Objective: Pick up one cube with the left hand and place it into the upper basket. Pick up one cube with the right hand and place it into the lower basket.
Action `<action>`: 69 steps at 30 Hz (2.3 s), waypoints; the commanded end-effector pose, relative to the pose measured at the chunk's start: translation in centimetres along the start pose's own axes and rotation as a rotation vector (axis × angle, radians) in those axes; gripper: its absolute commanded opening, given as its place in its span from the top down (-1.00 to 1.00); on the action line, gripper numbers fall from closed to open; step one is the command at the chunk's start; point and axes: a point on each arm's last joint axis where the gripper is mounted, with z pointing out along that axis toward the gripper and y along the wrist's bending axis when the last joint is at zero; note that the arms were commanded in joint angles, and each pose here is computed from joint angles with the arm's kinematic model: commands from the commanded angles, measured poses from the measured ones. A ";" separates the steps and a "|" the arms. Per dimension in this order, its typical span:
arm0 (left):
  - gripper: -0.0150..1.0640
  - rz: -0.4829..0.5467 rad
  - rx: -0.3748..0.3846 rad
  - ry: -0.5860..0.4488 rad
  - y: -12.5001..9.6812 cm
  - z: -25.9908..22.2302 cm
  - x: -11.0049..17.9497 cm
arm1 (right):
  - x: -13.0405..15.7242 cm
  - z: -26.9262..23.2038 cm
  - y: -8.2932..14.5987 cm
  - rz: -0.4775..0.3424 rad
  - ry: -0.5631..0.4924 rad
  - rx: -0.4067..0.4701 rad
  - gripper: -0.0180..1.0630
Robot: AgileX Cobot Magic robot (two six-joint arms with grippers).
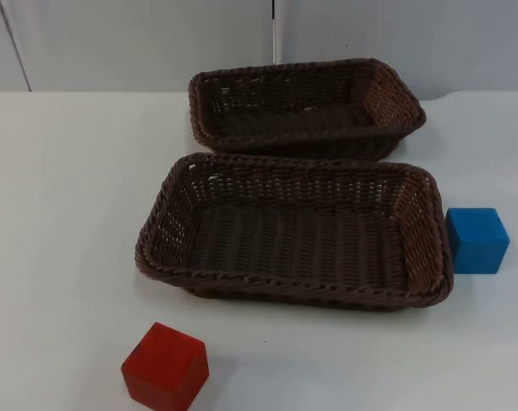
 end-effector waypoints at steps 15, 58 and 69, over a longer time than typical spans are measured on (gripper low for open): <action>-0.98 -0.010 0.008 0.003 -0.1 0.1 0.2 | 0.0 0.0 0.0 0.002 -0.007 0.004 -0.99; -0.98 -0.020 0.006 0.075 0.0 1.1 -0.4 | 0.0 0.0 0.0 0.002 -0.007 0.004 -0.99; -0.97 -0.040 0.021 0.165 -0.1 2.3 -1.0 | 0.0 0.0 0.0 0.002 -0.007 0.004 -0.99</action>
